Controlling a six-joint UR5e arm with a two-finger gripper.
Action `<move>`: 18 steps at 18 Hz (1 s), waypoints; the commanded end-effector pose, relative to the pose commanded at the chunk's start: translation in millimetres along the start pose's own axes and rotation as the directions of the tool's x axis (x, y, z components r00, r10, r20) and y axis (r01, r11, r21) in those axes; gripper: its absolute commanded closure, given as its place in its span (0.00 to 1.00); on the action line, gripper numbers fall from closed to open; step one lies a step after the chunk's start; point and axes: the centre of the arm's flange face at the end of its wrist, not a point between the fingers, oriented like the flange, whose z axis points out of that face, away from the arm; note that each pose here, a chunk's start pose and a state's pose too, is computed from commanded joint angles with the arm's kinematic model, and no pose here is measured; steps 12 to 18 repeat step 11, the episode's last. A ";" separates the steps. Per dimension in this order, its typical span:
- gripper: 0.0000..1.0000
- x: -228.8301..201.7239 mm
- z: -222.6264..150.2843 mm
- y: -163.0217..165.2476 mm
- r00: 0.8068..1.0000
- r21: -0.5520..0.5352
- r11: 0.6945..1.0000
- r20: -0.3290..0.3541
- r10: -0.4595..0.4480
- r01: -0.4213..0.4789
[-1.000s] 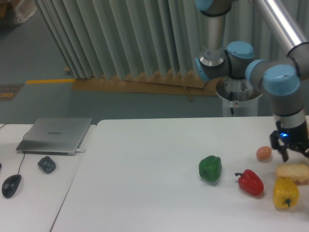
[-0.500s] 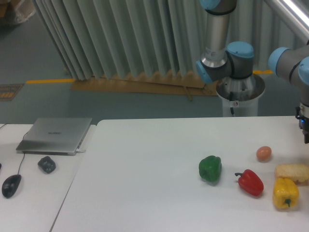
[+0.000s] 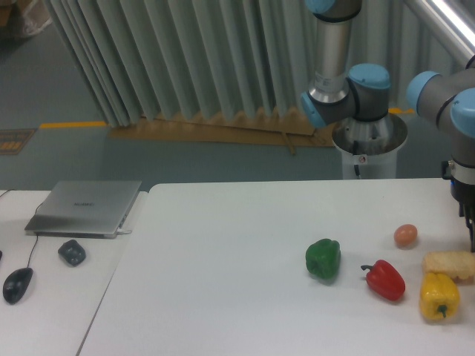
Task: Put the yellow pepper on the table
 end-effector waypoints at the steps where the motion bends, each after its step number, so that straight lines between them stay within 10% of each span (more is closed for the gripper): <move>1: 0.00 0.1 1.7 -0.1 1.000 0.001 1.000 -0.003 -0.003 0.003; 18: 0.00 0.0 4.2 1.6 1.000 0.004 1.000 -0.005 -0.009 0.009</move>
